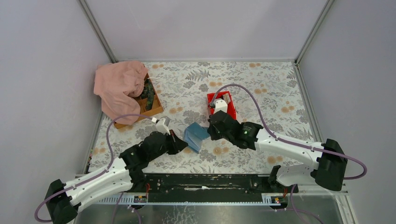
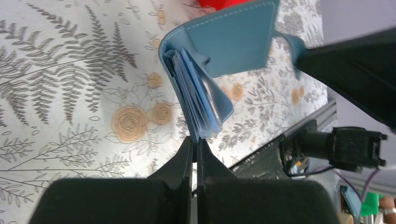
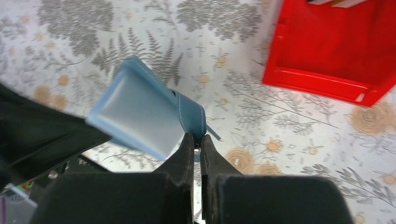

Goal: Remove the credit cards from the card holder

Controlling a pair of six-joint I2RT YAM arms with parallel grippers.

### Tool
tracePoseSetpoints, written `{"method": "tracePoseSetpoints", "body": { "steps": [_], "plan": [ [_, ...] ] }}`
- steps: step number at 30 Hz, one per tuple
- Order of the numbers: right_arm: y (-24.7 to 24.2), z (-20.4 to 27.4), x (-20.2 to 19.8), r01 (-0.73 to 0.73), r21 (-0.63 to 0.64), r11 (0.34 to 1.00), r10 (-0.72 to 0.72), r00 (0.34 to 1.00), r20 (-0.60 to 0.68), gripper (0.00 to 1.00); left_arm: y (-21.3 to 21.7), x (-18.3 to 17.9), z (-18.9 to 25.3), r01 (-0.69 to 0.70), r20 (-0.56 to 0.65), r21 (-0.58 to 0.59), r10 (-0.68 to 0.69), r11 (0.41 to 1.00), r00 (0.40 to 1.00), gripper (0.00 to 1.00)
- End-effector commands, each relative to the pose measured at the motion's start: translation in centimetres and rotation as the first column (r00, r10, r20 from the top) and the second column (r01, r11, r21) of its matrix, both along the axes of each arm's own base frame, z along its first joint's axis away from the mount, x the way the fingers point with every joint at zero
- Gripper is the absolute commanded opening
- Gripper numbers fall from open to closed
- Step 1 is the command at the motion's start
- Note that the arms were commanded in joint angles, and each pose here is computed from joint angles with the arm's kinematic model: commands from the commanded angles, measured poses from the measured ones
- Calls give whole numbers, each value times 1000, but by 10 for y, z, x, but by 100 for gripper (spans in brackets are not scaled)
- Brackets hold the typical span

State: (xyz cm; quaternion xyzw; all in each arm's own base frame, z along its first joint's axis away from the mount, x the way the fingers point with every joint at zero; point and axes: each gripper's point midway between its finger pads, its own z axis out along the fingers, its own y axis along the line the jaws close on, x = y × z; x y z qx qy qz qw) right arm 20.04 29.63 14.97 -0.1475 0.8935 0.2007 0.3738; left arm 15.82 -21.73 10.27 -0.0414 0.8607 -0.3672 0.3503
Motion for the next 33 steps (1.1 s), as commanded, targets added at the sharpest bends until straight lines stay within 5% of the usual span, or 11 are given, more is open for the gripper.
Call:
{"method": "tracePoseSetpoints", "body": {
  "steps": [1,16,18,22,27,33],
  "plan": [
    [-32,-3,14,100,-53,994,-99,995,24,0,-14,-10,42,126,47,-35,-124,991,991,0],
    [-47,-24,5,94,-72,993,-94,996,4,0,-30,-25,51,237,-27,-31,-238,971,971,0],
    [-49,-24,4,92,-55,994,-92,996,9,37,-29,-24,54,232,-25,-30,-233,972,972,0],
    [-45,-20,0,72,4,997,-72,997,19,67,-24,-20,36,220,-62,49,-217,974,974,0],
    [-40,-26,-3,34,16,999,-35,999,13,82,-34,-24,25,266,-91,34,-262,963,961,0],
    [-26,-18,-10,-111,130,985,95,988,124,84,-32,-32,32,328,-57,45,-325,944,944,0]
  ]
}}
